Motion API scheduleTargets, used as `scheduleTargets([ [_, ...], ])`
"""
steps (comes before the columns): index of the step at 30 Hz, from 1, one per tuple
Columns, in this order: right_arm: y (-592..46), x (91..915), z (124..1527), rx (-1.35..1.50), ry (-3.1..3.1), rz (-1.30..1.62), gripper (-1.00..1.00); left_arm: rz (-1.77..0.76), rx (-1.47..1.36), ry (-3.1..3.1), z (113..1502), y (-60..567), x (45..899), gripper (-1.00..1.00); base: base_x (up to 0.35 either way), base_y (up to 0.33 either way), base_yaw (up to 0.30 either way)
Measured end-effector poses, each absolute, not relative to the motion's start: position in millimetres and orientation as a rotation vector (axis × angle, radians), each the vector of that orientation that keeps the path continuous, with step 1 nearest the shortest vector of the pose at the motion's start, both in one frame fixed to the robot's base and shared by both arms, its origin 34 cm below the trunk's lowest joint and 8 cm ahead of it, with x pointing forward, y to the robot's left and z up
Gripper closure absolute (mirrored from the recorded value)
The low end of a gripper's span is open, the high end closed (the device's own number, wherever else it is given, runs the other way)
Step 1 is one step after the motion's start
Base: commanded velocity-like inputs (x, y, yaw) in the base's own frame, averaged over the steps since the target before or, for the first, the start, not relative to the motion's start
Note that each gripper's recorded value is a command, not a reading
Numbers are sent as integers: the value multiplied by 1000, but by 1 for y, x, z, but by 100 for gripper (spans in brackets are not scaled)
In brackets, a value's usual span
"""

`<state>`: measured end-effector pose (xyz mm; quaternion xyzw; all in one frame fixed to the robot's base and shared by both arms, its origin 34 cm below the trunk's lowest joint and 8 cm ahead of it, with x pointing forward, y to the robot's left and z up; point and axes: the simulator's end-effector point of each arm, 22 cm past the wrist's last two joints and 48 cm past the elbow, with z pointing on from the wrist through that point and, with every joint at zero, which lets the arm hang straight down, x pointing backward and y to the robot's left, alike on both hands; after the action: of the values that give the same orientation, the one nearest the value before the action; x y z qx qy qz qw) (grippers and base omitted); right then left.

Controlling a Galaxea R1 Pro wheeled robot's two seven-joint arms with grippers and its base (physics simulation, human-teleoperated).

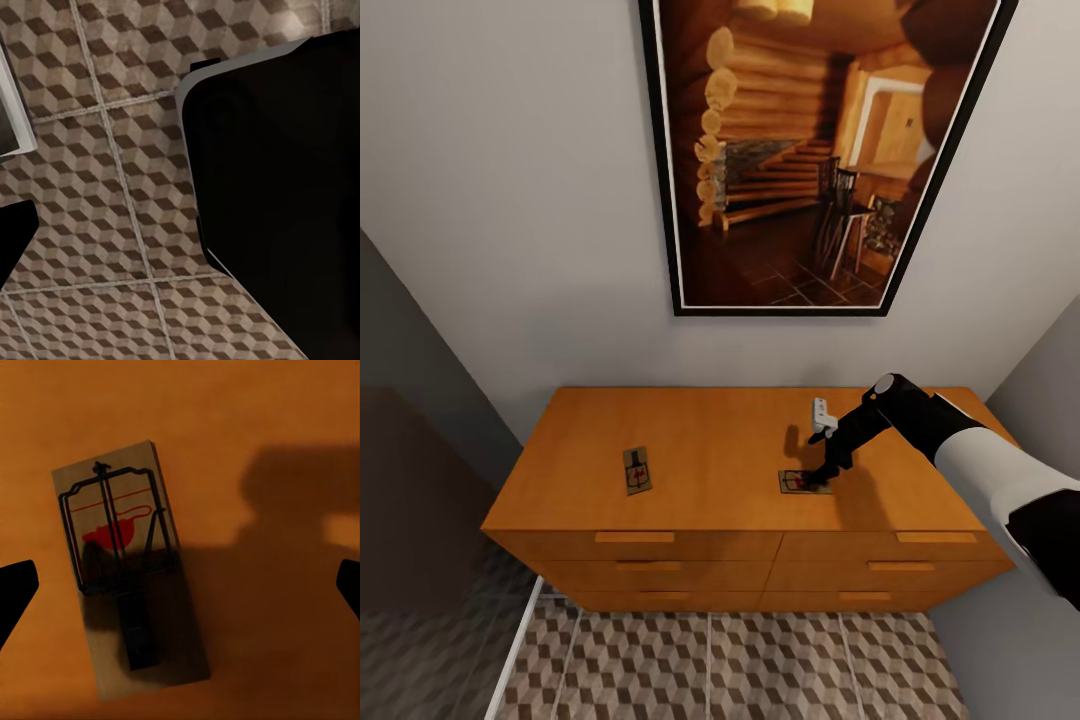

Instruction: Take the four mousetraps from the cabinet in the bathroom and place them on the bathroom floor. Make sure all four end up on the same floor surface, and ensure that at least two of them are either under or directly next to the same bathroom sink.

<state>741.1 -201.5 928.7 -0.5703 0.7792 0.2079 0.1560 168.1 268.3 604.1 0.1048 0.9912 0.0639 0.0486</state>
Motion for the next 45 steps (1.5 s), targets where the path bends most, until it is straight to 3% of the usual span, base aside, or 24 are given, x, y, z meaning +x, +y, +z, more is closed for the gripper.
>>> scheduleTargets([
  [45, -198, 741, 929, -1638, 2227, 595, -100, 197, 320, 3022, 604, 269, 168, -100, -29, 0, 0],
])
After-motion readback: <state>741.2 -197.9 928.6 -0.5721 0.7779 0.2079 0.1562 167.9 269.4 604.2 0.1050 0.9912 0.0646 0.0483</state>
